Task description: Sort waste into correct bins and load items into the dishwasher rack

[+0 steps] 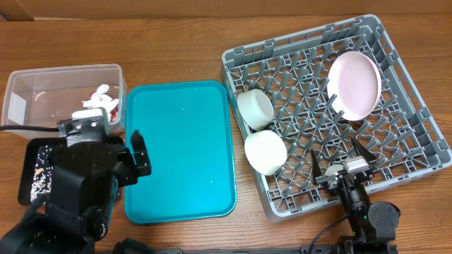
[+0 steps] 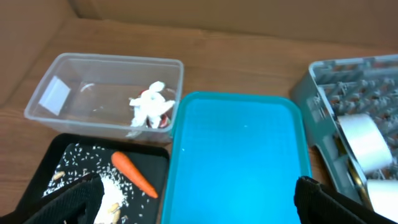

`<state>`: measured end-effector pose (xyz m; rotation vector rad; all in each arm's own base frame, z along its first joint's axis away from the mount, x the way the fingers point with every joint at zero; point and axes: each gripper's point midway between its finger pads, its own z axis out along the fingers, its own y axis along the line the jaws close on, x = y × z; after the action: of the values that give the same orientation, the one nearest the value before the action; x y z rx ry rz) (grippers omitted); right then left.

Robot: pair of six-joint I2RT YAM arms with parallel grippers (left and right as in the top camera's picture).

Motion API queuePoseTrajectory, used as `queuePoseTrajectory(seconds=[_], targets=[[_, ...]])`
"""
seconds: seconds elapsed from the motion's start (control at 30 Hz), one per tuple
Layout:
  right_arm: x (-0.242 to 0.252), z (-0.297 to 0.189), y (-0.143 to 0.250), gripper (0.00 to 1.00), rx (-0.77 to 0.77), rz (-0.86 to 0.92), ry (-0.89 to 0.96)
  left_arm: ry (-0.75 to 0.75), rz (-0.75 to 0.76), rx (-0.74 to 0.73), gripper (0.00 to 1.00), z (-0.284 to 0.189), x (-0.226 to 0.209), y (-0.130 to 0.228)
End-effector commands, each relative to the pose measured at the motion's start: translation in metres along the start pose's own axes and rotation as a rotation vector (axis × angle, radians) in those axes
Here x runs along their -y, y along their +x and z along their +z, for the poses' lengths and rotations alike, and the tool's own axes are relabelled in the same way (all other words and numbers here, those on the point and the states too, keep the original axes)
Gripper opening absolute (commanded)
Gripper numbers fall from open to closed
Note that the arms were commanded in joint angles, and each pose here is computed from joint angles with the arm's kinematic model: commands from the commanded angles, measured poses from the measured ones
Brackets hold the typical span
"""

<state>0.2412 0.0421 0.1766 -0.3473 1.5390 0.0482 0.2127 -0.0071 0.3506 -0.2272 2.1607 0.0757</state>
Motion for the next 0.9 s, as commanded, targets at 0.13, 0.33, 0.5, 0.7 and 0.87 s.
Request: queuePoseTrajectory(seconds=[0.13,0.33,0.5,0.7,0.87], targets=[[0.0,0.0,0.001,1.0,0.009,-0.002,0.004,0.105,-0.07,0.181,1.0,0.02,-0.004,0.001],[0.0,0.0,0.0,1.0,0.009,-0.002,0.004,0.266,0.146,0.386,1.0,0.036,0.019,0.022],[0.0,0.0,0.0,1.0,0.009,-0.002,0.004,0.293,0.184,0.446,1.0,0.056,0.021,0.063],[0.0,0.0,0.0,1.0,0.009,-0.002,0.004,0.313,0.184,0.491,1.0,0.084,0.022,0.109],[0.0,0.0,0.0,1.0,0.009,-0.002,0.004,0.324,0.158,0.512,1.0,0.11,0.024,0.129]])
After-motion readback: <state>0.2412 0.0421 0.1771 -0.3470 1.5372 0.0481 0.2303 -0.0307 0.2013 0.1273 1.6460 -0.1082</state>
